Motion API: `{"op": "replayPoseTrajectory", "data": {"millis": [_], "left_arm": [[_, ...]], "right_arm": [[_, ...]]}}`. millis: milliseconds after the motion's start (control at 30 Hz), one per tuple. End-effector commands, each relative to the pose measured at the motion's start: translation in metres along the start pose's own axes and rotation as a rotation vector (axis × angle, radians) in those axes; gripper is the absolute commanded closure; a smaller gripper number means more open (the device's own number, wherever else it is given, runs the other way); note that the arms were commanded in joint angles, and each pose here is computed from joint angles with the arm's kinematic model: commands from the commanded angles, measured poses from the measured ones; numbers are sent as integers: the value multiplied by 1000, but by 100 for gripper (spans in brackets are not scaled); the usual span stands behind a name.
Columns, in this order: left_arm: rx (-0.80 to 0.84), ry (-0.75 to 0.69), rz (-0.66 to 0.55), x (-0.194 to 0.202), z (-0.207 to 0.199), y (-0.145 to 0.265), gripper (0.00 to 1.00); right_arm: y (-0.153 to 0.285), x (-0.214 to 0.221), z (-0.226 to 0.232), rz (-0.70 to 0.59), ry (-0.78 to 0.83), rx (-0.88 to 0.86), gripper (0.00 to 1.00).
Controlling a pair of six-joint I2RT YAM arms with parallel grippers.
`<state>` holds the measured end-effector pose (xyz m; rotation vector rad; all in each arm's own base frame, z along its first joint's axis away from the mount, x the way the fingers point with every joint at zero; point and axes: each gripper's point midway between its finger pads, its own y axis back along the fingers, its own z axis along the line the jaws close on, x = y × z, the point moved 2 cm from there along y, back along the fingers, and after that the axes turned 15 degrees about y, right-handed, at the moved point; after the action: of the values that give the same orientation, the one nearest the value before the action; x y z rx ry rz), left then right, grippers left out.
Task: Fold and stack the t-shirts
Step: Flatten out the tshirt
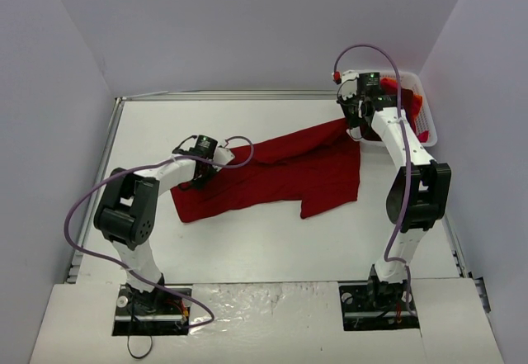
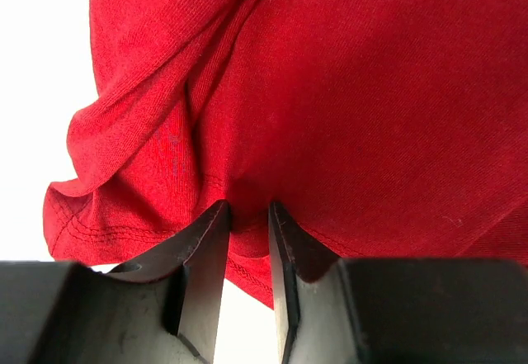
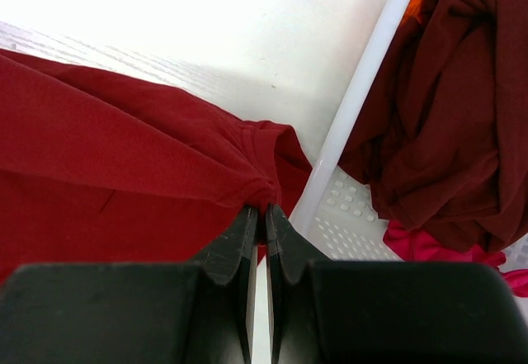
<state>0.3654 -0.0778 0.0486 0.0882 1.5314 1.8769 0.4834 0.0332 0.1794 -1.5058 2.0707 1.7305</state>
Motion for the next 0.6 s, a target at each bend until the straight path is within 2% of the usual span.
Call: {"op": "replayPoseTrajectory", "data": {"millis": [0, 467, 533, 567], "left_arm": [[-14, 10, -32, -13, 5, 12, 76], [-61, 30, -90, -25, 19, 41, 76], [-63, 32, -99, -26, 20, 45, 80], [-64, 32, -99, -26, 21, 45, 85]], "right_arm": [[9, 0, -10, -2, 10, 40, 100], [8, 2, -11, 5, 13, 44, 100], [9, 2, -11, 6, 15, 43, 100], [9, 2, -10, 6, 13, 43, 100]]}}
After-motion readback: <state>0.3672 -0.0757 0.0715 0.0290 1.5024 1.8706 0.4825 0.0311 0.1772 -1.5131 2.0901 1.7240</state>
